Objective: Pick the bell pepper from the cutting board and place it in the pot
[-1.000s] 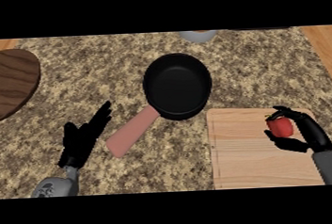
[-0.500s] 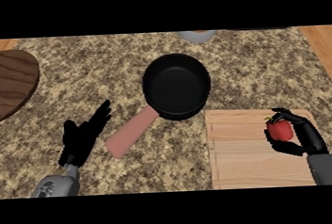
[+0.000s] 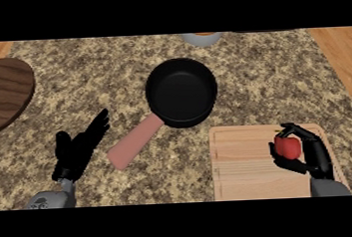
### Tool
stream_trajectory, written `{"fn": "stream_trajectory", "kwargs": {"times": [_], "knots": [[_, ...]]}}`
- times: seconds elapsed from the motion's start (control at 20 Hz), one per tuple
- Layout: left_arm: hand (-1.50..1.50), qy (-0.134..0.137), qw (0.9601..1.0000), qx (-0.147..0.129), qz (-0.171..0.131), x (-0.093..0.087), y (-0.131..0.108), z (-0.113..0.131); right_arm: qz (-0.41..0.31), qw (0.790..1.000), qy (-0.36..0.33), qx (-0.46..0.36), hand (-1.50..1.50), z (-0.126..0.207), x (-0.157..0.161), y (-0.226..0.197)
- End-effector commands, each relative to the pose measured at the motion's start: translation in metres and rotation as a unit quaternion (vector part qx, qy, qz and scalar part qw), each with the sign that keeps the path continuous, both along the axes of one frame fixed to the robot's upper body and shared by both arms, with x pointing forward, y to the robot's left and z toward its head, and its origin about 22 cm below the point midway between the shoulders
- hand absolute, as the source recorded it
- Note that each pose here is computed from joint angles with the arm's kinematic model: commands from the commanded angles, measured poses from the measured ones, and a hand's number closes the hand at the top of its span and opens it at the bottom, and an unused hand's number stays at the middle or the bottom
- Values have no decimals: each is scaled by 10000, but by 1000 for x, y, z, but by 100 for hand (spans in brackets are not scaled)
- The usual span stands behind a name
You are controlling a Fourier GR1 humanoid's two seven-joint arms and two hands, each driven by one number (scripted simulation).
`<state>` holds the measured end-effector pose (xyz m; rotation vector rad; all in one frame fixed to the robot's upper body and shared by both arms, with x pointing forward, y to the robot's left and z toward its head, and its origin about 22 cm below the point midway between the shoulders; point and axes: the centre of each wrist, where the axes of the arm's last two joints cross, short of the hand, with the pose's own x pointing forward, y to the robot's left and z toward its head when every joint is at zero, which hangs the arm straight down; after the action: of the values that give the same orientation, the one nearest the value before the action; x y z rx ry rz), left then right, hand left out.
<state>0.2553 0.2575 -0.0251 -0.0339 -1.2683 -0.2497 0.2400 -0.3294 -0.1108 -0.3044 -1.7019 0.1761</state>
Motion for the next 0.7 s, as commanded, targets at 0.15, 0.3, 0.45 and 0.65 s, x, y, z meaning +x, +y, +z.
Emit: {"fn": "stream_trajectory", "kwargs": {"times": [0.15,0.3,0.45,0.65], "knots": [[0,56,9999,111,9,2,-1,-6,-306,9985,-141,-432,150,53,-20,42],[0,-38,9999,122,-40,-4,-13,1,-543,9941,-303,-892,150,74,-45,53],[0,-57,10000,34,-49,-6,-3,1,-638,9906,-451,-1120,150,111,-47,75],[0,-67,9999,58,-118,-1,-24,9,-849,9793,-690,-1701,150,164,-37,92]]}}
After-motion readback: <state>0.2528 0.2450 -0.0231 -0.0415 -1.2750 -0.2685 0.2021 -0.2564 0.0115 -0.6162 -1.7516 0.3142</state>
